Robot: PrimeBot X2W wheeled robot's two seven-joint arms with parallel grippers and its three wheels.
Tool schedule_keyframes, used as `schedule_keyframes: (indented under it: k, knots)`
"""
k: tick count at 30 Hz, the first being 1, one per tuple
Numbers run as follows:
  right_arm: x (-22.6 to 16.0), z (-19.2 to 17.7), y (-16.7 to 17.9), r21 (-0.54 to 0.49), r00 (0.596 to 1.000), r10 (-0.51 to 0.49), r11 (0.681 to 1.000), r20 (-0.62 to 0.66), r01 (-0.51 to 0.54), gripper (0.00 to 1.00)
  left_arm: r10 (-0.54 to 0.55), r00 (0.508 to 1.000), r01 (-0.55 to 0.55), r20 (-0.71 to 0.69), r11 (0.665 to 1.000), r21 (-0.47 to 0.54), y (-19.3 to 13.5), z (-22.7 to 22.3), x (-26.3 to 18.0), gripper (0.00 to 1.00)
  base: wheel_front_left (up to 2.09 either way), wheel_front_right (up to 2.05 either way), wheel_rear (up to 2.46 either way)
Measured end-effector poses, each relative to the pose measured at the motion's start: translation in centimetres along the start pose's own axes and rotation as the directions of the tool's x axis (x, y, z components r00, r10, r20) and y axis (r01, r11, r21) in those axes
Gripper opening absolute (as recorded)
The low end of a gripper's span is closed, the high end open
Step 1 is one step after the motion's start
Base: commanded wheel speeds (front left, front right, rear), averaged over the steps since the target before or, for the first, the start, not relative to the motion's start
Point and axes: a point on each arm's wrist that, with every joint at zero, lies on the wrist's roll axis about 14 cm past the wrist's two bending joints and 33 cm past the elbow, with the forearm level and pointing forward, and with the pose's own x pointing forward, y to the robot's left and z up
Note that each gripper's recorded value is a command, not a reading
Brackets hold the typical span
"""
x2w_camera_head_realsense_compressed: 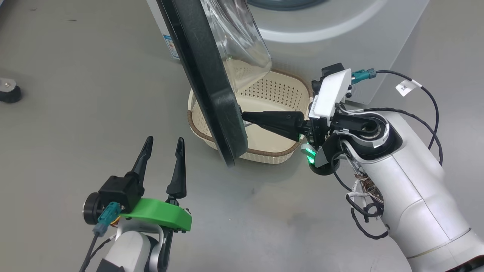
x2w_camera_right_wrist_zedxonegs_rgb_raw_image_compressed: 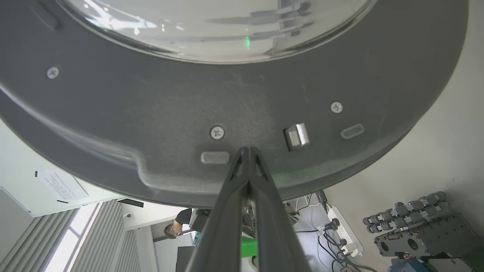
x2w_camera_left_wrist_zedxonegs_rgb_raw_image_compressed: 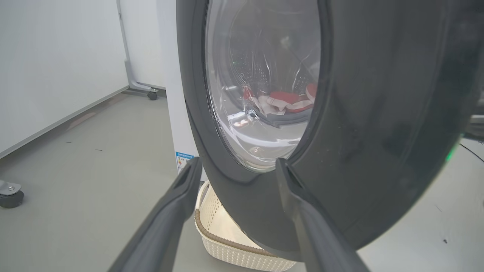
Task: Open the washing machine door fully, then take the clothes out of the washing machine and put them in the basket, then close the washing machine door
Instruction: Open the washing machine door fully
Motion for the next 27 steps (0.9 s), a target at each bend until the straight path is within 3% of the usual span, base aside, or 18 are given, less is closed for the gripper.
schedule_keyframes:
  k: [6,11,14,19,23,27]
  knots:
    - [-1.0,1.0,0.3,-0.135,0.995,-0.024,0.990,0.095,0.036,0.00,-0.001,1.000,0.001,0.018,1.000,0.003,0.0,0.6,0.1,1.00,0.00,0.00,0.00]
    - [-4.1,3.0,-0.6,-0.380,0.964,-0.110,0.903,0.242,0.199,0.00,-0.006,1.000,0.005,0.029,1.000,0.010,-0.1,0.9,0.1,1.00,0.00,0.00,0.00]
    - [-5.9,3.7,-0.9,-0.494,0.937,-0.131,0.821,0.325,0.286,0.00,-0.010,0.999,0.009,0.038,1.000,0.024,-0.2,1.1,0.2,1.00,0.00,0.00,0.00]
    - [-9.6,5.5,-0.5,-0.568,0.850,-0.127,0.693,0.511,0.445,0.00,-0.024,0.998,0.023,0.052,0.999,0.026,-0.6,1.5,0.3,1.00,0.00,0.00,0.00]
    - [-13.4,6.7,-0.4,-0.604,0.756,-0.114,0.531,0.644,0.594,0.00,-0.048,0.997,0.047,0.054,0.999,0.028,-1.5,1.4,0.3,1.00,0.00,0.00,0.00]
    - [-16.5,6.6,-0.5,-0.599,0.680,-0.077,0.410,0.729,0.688,0.00,-0.064,0.996,0.062,0.059,0.998,0.028,-2.0,1.6,0.4,1.00,0.00,0.00,0.00]
